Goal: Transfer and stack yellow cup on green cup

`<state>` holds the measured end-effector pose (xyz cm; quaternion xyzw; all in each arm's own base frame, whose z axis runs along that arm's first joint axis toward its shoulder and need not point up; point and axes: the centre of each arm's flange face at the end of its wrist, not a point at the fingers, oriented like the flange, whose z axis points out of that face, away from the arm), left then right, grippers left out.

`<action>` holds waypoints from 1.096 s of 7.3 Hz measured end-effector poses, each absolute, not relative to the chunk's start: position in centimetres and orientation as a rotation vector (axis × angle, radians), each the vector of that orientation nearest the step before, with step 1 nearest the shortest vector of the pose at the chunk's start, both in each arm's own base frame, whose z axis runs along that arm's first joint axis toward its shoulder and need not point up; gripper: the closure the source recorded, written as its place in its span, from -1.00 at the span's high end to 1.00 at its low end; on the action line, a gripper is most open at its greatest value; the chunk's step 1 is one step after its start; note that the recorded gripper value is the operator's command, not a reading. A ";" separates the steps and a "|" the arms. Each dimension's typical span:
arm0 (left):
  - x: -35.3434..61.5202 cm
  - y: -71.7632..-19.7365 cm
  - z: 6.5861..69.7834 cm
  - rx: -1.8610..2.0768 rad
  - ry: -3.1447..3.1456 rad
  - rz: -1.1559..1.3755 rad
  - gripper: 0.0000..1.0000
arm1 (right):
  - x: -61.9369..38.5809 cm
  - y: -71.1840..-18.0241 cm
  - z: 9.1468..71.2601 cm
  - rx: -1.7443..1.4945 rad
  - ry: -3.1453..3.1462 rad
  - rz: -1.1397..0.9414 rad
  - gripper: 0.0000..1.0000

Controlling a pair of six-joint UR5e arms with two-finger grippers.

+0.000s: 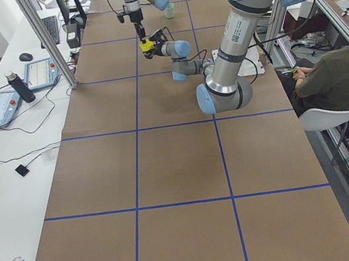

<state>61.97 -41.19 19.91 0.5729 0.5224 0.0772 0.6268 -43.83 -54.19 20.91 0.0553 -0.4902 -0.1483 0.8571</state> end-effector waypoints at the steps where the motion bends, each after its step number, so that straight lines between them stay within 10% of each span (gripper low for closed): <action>1: 62.1 -41.0 19.9 1.313 1.199 0.178 0.31 | -43.9 -53.9 20.9 0.116 -1.032 -0.314 -0.34; 2: 62.2 -40.9 19.8 1.313 1.200 0.178 0.31 | -44.0 -53.7 20.7 0.116 -1.035 -0.317 -0.34; 4: 62.3 -40.7 19.7 1.313 1.201 0.178 0.32 | -44.1 -52.9 20.5 0.116 -1.042 -0.323 -1.00; 5: 62.3 -40.7 19.7 1.313 1.202 0.178 0.38 | -44.1 -52.6 20.5 0.114 -1.045 -0.325 -1.00; 6: 62.4 -40.6 19.6 1.312 1.204 0.179 0.99 | -44.0 -52.5 20.6 0.110 -1.046 -0.326 -1.00; 8: 62.5 -40.4 18.9 1.315 1.218 0.176 1.00 | -44.1 -52.1 20.7 0.093 -1.058 -0.335 -1.00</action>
